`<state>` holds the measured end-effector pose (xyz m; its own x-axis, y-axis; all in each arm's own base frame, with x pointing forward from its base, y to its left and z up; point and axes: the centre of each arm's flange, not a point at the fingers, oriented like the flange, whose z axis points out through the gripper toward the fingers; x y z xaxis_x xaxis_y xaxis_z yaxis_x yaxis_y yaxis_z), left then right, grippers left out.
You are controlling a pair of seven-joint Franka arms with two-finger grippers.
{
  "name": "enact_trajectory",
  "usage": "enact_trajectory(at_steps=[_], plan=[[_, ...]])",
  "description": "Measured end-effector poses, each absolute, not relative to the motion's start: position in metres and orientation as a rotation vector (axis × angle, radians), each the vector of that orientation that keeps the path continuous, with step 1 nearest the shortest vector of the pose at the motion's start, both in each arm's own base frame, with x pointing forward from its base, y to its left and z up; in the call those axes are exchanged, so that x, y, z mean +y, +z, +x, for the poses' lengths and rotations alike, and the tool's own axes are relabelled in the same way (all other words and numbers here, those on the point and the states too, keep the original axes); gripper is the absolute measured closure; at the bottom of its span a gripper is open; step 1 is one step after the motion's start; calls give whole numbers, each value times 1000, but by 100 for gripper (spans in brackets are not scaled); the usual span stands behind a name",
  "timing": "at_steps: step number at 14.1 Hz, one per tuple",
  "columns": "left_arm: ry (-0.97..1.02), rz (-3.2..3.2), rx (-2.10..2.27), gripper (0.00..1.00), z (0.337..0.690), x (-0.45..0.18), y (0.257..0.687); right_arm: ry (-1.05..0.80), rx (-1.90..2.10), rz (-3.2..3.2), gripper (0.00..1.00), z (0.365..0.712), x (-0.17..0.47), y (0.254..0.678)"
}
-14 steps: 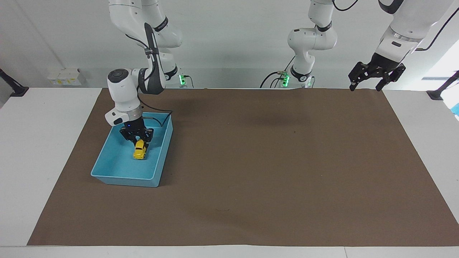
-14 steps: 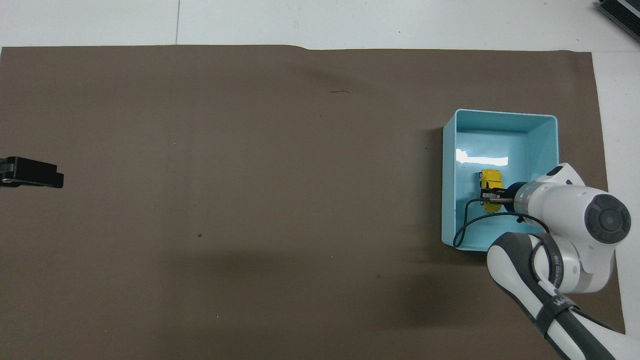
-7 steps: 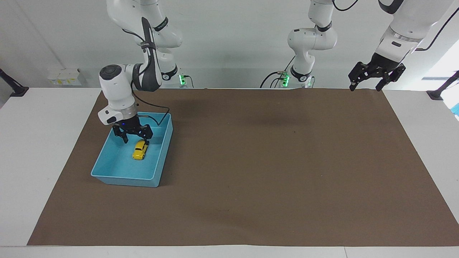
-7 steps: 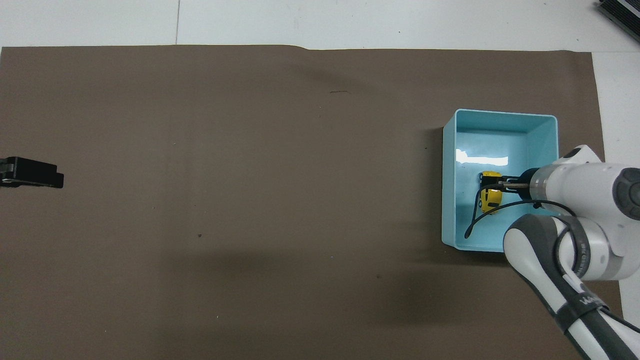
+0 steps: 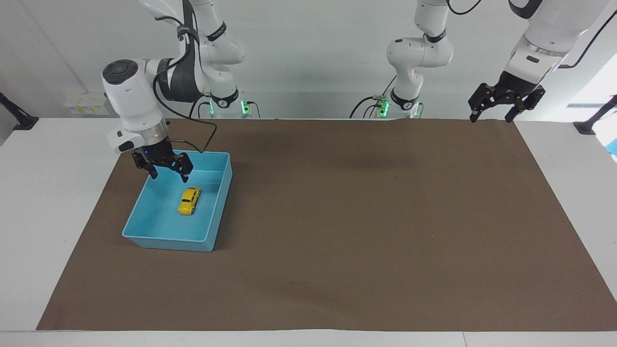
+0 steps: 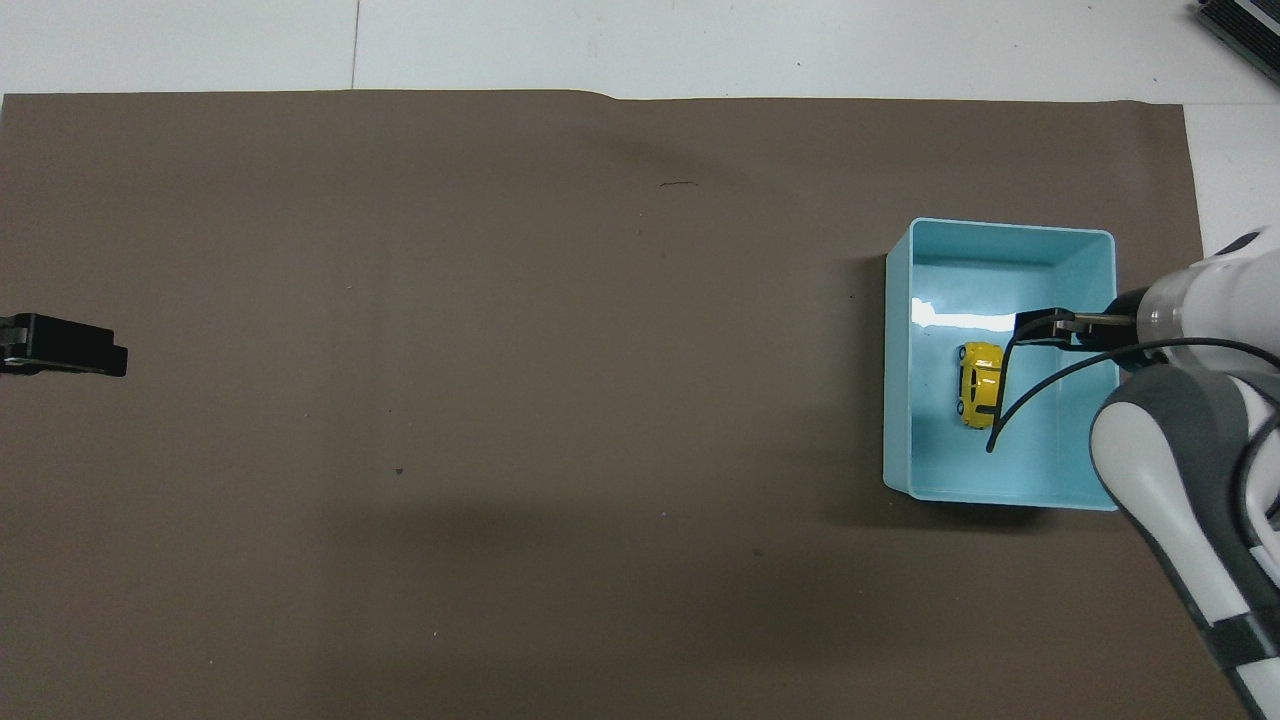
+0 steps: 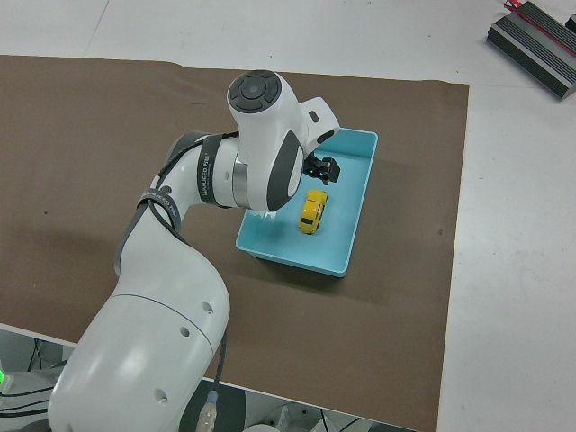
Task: Wind up and store yellow beetle car
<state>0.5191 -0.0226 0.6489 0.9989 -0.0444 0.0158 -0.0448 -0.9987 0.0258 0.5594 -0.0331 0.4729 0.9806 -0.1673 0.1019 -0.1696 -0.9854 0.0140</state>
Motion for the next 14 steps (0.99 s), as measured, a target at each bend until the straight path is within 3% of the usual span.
enact_trajectory(at_steps=[7,14], plan=[[23,3115,-70,0,519,-23,649,60,-290,3101,0,557,-35,587],[23,3115,-70,0,519,-23,649,-30,-291,3102,0,538,-32,652]])
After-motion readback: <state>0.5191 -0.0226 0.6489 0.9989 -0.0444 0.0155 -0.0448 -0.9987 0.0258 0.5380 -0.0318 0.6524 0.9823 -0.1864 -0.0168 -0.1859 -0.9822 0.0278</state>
